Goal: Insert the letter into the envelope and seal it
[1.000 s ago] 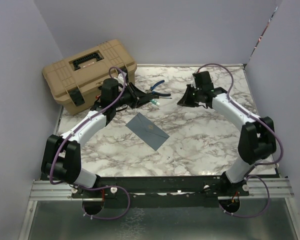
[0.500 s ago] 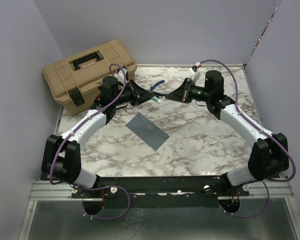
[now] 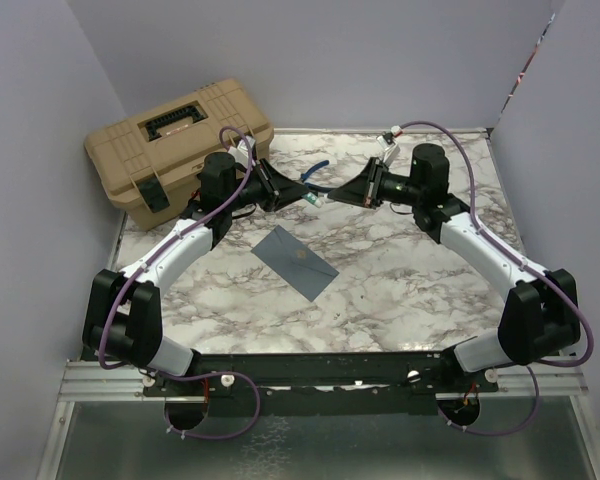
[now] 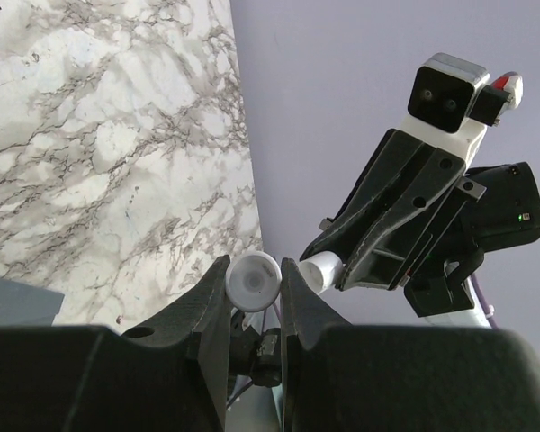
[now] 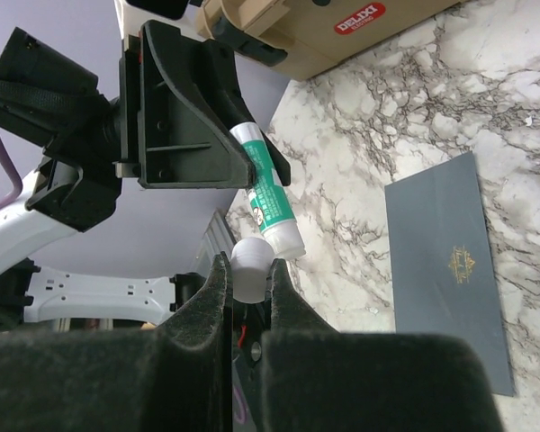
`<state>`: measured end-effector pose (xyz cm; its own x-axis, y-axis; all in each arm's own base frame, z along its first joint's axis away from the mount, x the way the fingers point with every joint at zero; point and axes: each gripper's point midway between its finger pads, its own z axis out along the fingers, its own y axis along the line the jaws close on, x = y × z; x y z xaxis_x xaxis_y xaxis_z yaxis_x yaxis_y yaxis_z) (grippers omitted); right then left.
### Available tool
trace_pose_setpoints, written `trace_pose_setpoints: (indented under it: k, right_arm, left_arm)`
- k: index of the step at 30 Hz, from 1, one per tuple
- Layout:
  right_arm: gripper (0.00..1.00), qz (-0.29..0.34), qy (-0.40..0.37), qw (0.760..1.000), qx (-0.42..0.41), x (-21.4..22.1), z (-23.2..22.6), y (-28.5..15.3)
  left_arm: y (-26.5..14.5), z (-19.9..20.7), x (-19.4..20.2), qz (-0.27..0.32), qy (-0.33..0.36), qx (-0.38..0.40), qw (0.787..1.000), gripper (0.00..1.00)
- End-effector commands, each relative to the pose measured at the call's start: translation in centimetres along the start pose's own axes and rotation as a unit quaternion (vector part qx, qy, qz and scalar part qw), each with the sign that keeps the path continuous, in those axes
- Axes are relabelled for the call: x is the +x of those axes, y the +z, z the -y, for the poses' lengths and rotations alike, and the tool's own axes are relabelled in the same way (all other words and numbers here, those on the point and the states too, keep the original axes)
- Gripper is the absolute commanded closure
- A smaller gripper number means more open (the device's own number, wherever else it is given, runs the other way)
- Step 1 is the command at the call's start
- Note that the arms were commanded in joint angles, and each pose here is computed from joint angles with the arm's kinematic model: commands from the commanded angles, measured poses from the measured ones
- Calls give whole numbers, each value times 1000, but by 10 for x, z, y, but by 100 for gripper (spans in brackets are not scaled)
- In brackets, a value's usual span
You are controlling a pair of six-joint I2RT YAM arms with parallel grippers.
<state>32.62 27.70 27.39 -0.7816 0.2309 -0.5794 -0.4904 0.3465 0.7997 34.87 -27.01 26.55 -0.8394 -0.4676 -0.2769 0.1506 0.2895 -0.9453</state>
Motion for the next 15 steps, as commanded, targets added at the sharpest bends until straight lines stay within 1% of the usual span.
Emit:
trace_pose_setpoints:
  k: [1,5,15]
  right_arm:
    - [100,3,-10,1000,-2,4,-6,-3]
    - [100,5,-13,1000,10,5,0,-3]
    - [100,-21,-18,999,28,15,6,5]
  left_arm:
    - [-1,14,-1,-8,22,25,999,100]
    - [-1,16,0,-9,19,29,999,100]
    - [-1,20,-1,-8,17,38,999,100]
